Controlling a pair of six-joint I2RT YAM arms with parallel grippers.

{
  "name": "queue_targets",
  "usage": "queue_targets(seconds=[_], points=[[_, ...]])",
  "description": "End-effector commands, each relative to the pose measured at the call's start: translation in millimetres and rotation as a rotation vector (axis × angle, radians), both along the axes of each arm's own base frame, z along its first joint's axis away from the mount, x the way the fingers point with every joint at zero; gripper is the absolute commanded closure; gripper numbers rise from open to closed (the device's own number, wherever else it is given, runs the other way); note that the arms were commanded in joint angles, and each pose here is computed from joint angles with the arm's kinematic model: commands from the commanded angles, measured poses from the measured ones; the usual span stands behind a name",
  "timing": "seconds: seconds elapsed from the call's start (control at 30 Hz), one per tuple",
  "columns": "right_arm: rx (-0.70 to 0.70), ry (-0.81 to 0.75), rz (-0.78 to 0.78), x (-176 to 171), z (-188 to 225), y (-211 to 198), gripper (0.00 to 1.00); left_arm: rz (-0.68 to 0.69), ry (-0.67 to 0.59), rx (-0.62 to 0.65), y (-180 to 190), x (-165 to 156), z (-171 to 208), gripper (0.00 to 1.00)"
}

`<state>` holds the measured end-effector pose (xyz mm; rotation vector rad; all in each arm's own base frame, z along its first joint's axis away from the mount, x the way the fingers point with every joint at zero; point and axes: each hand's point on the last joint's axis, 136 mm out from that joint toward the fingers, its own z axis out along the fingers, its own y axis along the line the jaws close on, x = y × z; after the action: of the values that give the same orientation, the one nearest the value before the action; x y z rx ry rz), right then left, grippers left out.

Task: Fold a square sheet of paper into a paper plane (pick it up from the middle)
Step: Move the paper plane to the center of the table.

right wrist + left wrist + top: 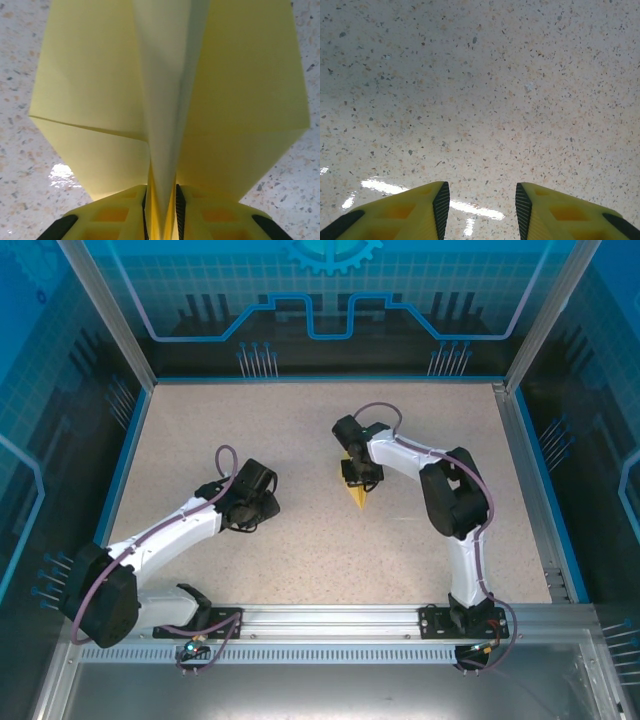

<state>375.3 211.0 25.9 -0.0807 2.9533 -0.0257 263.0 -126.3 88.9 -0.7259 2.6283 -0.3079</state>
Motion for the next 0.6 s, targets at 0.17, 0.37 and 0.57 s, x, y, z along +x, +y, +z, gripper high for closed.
queue_targets(seconds=[0.17,0.37,0.57], points=[[-0.006,0.065,-0.022,-5.4,-26.2,-7.7,0.70,-0.002,0.005,-0.017,-4.1,5.5,0.6,0.57],[-0.004,0.113,-0.042,-16.1,-46.6,-9.8,0.67,-0.006,0.012,-0.022,-7.2,8.2,-0.8,0.57],[0.013,0.107,-0.044,-13.0,-41.0,-8.7,0.66,-0.007,0.015,-0.024,-8.2,9.0,-0.7,0.57]])
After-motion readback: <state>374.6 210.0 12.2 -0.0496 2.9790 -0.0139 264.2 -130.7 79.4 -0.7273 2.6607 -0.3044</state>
